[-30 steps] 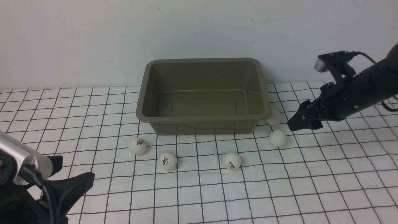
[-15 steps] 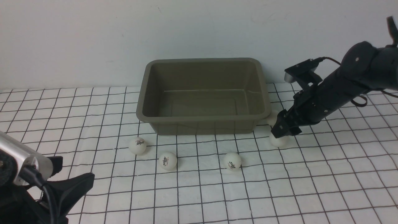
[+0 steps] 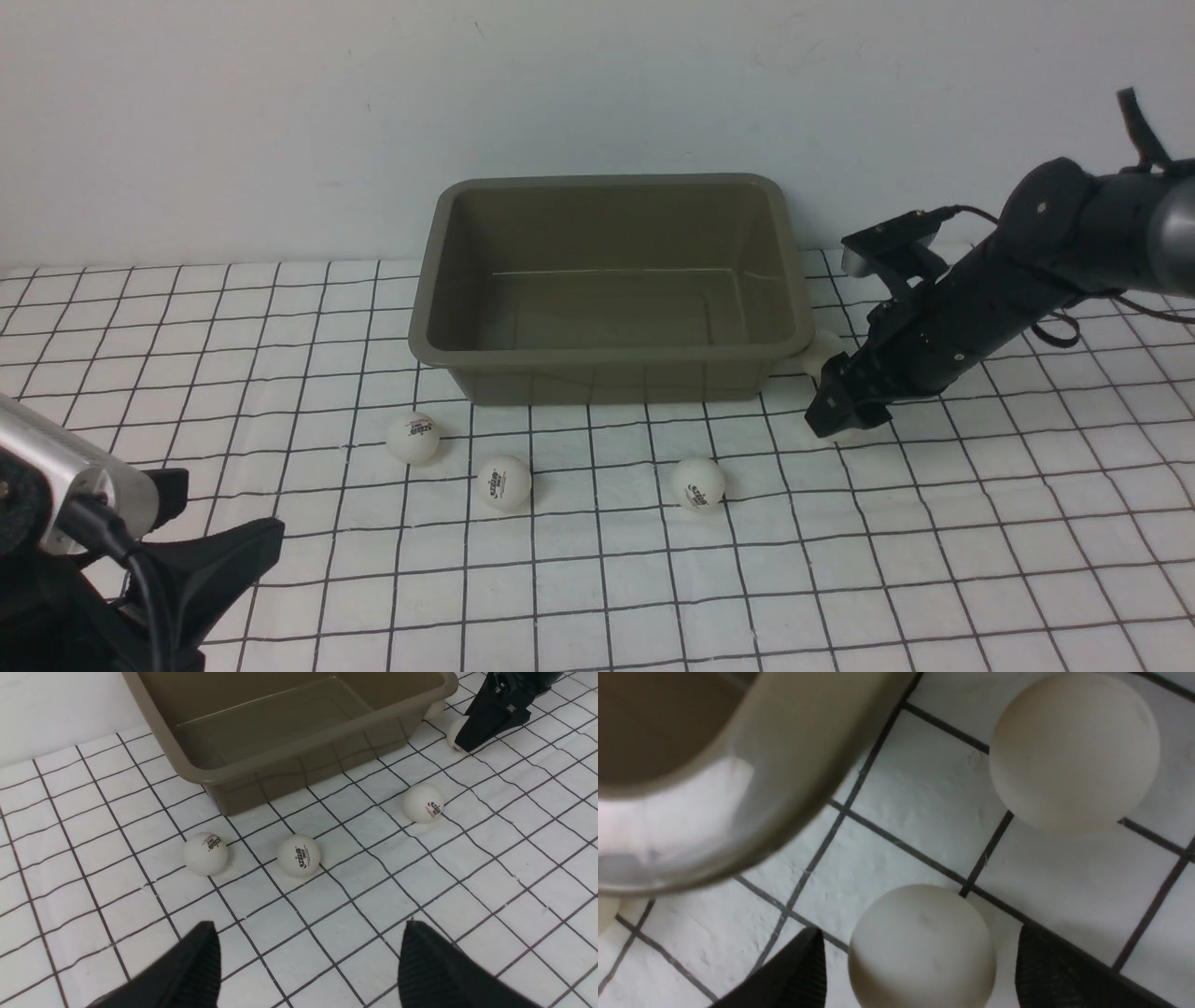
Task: Put the table tennis balls into the box on the white checkered tablecloth.
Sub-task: 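Reach for and grasp a ping pong ball on the table, then release the ping pong ball into the bin and lift the gripper away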
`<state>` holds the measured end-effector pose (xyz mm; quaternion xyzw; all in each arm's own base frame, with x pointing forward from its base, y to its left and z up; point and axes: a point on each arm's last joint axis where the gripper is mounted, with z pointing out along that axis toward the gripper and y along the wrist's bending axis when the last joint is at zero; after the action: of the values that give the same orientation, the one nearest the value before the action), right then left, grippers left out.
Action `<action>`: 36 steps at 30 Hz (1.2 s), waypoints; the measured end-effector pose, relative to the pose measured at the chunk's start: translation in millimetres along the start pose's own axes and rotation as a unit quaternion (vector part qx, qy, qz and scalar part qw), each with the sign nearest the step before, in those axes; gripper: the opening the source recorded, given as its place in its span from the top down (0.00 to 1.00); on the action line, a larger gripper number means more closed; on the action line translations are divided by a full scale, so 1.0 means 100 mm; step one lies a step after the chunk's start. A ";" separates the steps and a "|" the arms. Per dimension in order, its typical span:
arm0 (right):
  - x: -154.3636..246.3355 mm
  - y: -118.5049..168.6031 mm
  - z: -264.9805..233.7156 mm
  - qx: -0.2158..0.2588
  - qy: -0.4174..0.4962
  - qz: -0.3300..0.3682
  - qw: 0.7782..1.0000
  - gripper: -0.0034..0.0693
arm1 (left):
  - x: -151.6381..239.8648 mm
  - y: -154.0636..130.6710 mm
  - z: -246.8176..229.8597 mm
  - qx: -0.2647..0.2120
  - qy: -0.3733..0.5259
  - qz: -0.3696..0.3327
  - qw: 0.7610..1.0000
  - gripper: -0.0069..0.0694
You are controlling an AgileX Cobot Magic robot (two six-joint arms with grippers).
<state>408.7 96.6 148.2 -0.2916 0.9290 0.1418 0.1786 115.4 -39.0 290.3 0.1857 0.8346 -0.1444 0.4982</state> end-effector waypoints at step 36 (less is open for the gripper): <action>-0.81 0.20 -0.84 -0.042 -0.116 -0.022 0.992 0.46 | 0.00 0.00 0.00 0.000 0.001 0.001 1.000 0.31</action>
<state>437.7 121.3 259.7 -0.3011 0.8884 0.2100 0.2758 115.5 -39.1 290.1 0.1863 0.8348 -0.1443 0.4976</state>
